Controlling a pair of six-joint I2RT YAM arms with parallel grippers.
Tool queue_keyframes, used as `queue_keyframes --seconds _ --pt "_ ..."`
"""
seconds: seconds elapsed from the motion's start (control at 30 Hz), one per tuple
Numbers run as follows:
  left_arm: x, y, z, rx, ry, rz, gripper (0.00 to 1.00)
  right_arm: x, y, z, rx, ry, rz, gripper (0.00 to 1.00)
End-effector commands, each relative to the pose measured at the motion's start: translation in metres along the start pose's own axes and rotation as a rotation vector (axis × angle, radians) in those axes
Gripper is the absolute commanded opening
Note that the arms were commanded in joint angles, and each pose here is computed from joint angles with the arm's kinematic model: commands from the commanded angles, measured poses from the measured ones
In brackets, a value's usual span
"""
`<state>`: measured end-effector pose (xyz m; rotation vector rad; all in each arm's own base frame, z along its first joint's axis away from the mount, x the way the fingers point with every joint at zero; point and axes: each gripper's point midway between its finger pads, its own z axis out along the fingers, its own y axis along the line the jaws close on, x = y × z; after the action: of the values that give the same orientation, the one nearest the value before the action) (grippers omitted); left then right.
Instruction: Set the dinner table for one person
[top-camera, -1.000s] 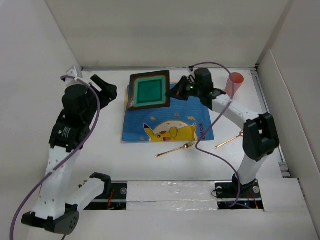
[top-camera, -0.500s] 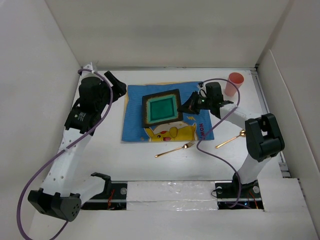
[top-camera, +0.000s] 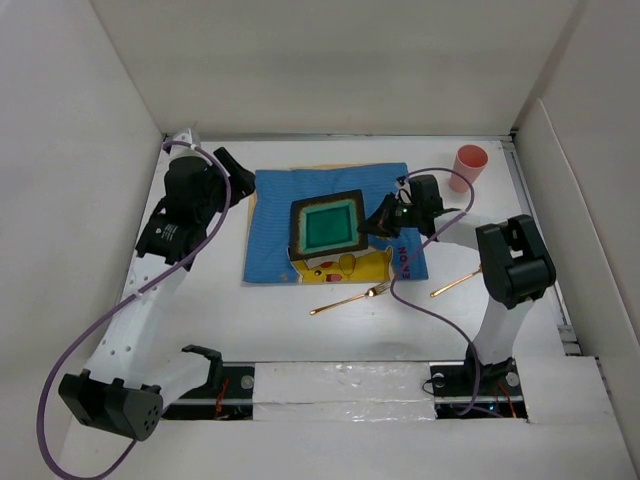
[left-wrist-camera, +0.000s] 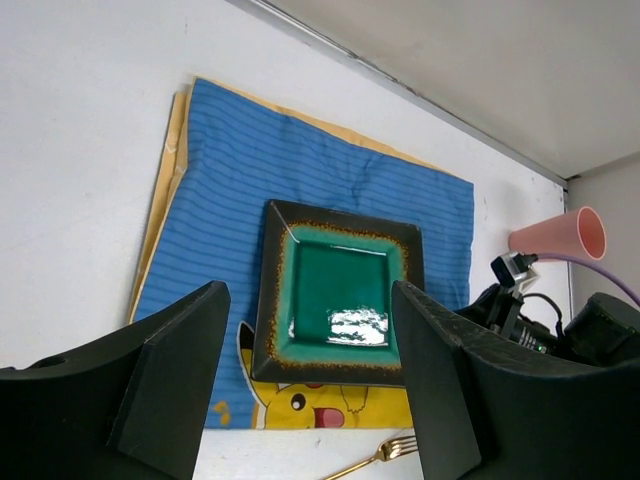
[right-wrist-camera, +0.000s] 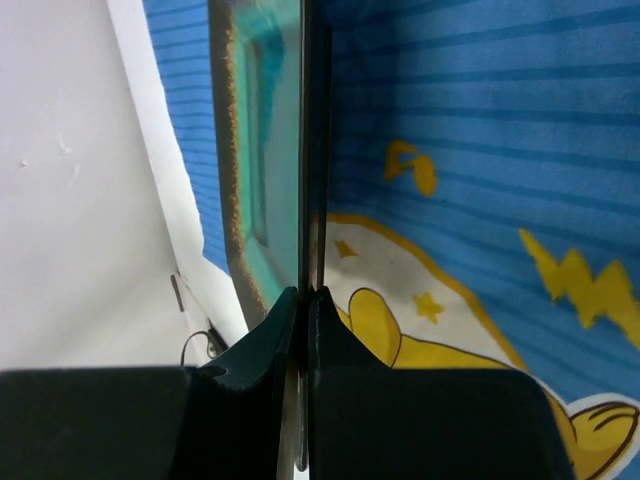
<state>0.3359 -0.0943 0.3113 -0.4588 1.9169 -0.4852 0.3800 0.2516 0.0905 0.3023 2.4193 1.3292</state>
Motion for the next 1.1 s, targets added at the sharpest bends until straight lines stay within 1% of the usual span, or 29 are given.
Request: queue_keyframes --seconds 0.0,0.1,0.13,0.17,0.2,0.27,0.3,0.37,0.5,0.6,0.67,0.7,0.77,0.8,0.83,0.87,0.9,0.93,0.97,1.0,1.03,1.07 --pt "-0.002 -0.007 0.005 0.031 -0.017 0.012 0.62 -0.025 0.053 -0.008 -0.188 -0.064 -0.146 0.00" --pt "-0.001 -0.005 0.008 0.025 -0.014 0.016 0.62 -0.019 0.036 -0.004 -0.144 -0.052 -0.126 0.00" --pt "0.001 -0.004 0.008 0.021 -0.012 0.018 0.62 -0.012 0.023 -0.002 -0.113 -0.040 -0.127 0.02" --pt "0.001 -0.004 0.008 0.021 -0.012 0.018 0.62 -0.012 0.023 -0.002 -0.113 -0.040 -0.127 0.02" --pt "0.001 -0.003 0.009 0.019 -0.011 0.018 0.62 -0.009 0.016 -0.001 -0.086 -0.030 -0.114 0.14" --pt "0.002 -0.003 0.009 0.021 -0.012 0.015 0.62 -0.010 0.003 0.000 -0.025 -0.035 -0.126 0.23" --pt "0.003 -0.003 0.010 0.024 -0.012 0.012 0.62 -0.006 -0.004 0.000 0.004 -0.015 -0.115 0.31" --pt "0.006 -0.002 0.012 0.023 -0.006 0.011 0.62 -0.006 -0.011 0.000 0.042 -0.007 -0.138 0.37" --pt "0.004 -0.002 0.014 0.026 -0.016 0.020 0.62 0.001 -0.021 -0.005 0.116 0.049 -0.139 0.38" --pt "0.002 -0.003 0.015 0.033 -0.025 0.028 0.62 -0.002 -0.027 -0.010 0.161 0.048 -0.131 0.39" --pt "0.002 -0.004 0.015 0.036 -0.027 0.032 0.62 -0.007 -0.032 -0.013 0.207 0.024 -0.138 0.39" --pt "0.001 -0.005 0.015 0.040 -0.030 0.032 0.62 -0.012 -0.032 -0.022 0.230 0.001 -0.135 0.40" --pt "0.003 -0.006 0.016 0.052 -0.027 0.033 0.62 -0.032 -0.029 -0.034 0.258 -0.069 -0.142 0.40" --pt "0.004 -0.007 0.016 0.060 -0.026 0.031 0.60 -0.040 -0.018 -0.043 0.250 -0.101 -0.152 0.40" --pt "0.008 -0.005 0.017 0.062 -0.018 0.032 0.58 -0.050 -0.013 -0.049 0.250 -0.129 -0.155 0.40" --pt "0.012 -0.005 0.018 0.067 -0.007 0.034 0.56 -0.066 0.005 -0.056 0.222 -0.167 -0.169 0.33" --pt "0.014 -0.003 0.019 0.065 -0.004 0.038 0.50 -0.077 0.010 -0.063 0.218 -0.188 -0.164 0.26" --pt "0.019 0.001 0.020 0.053 0.009 0.041 0.42 -0.087 0.013 -0.067 0.220 -0.207 -0.164 0.17" --pt "0.022 0.004 0.021 0.044 0.017 0.059 0.33 -0.106 0.029 -0.076 0.212 -0.254 -0.188 0.00" --pt "0.029 0.010 0.021 0.029 0.043 0.082 0.16 -0.128 0.031 -0.094 0.253 -0.322 -0.184 0.00" --pt "0.030 0.011 0.021 0.027 0.046 0.083 0.07 -0.137 0.025 -0.102 0.280 -0.360 -0.175 0.00" --pt "0.034 0.015 0.020 0.018 0.059 0.100 0.00 -0.153 0.032 -0.116 0.288 -0.417 -0.175 0.00"
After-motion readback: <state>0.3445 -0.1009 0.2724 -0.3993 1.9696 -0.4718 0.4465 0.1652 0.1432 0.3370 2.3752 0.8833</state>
